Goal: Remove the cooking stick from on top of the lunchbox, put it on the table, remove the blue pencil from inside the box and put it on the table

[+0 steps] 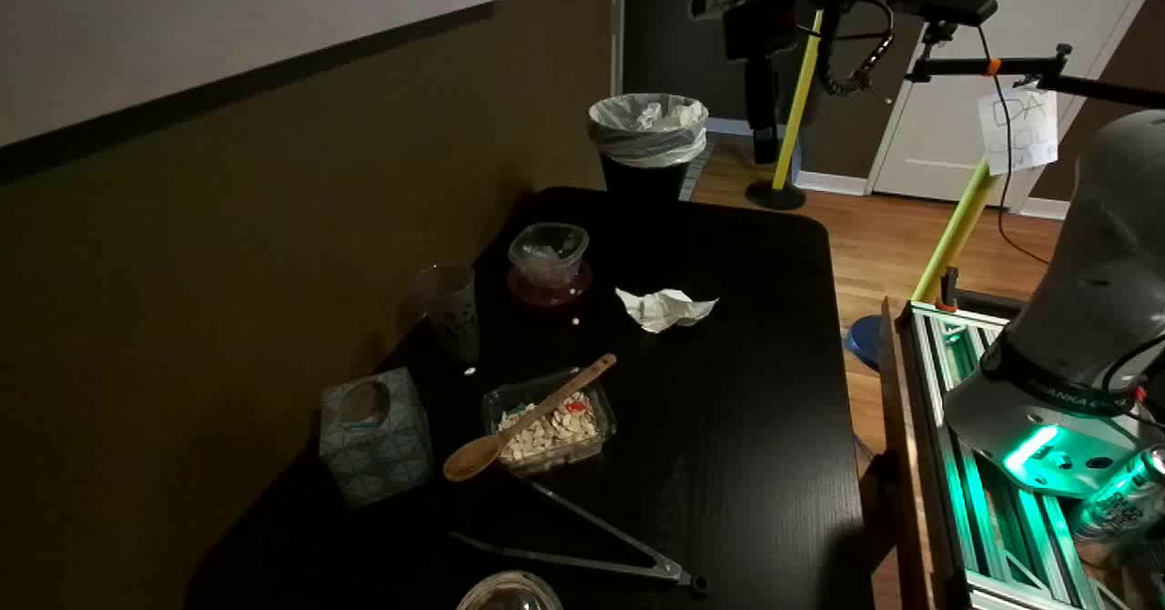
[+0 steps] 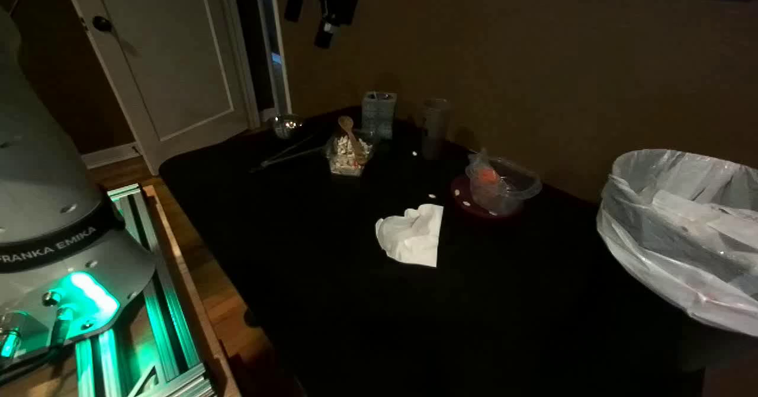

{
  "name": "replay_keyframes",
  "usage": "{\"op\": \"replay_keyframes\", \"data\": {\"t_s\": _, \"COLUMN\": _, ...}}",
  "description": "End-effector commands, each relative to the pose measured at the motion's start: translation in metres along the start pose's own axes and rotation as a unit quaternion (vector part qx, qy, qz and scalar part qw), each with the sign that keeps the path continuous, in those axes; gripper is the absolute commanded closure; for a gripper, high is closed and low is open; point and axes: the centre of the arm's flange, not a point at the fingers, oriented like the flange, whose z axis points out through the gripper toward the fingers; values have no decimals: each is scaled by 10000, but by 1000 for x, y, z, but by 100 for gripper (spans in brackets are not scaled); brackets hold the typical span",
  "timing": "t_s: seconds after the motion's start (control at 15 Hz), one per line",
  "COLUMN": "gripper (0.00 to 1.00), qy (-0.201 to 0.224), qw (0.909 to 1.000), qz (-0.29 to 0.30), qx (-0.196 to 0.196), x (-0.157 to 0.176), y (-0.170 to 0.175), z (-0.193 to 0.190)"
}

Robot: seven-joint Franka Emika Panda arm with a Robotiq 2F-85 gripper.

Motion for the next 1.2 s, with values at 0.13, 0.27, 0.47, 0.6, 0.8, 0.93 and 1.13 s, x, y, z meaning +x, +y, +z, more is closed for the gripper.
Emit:
{"op": "replay_keyframes", "data": {"t_s": 0.13, "gripper": 0, "qy": 0, "qw": 10000, "qz": 0, "qx": 0, "x": 0, "y": 0, "z": 0}}
{"op": "replay_keyframes", "data": {"t_s": 0.27, "gripper": 0, "qy": 0, "qw": 10000, "qz": 0, "qx": 0, "x": 0, "y": 0, "z": 0}}
{"op": "replay_keyframes", "data": {"t_s": 0.47, "gripper": 0, "qy": 0, "qw": 10000, "qz": 0, "qx": 0, "x": 0, "y": 0, "z": 0}}
{"op": "replay_keyframes", "data": {"t_s": 0.6, "gripper": 0, "qy": 0, "qw": 10000, "qz": 0, "qx": 0, "x": 0, "y": 0, "z": 0}}
{"op": "replay_keyframes", "data": {"t_s": 0.8, "gripper": 0, "qy": 0, "qw": 10000, "qz": 0, "qx": 0, "x": 0, "y": 0, "z": 0}}
{"op": "replay_keyframes", "data": {"t_s": 0.93, "gripper": 0, "qy": 40, "qw": 9999, "qz": -108, "qx": -51, "x": 4, "y": -4, "z": 1}}
{"op": "replay_keyframes", "data": {"t_s": 1.13, "gripper": 0, "qy": 289, "qw": 9961, "qz": -795, "qx": -237, "x": 17, "y": -42, "z": 14}}
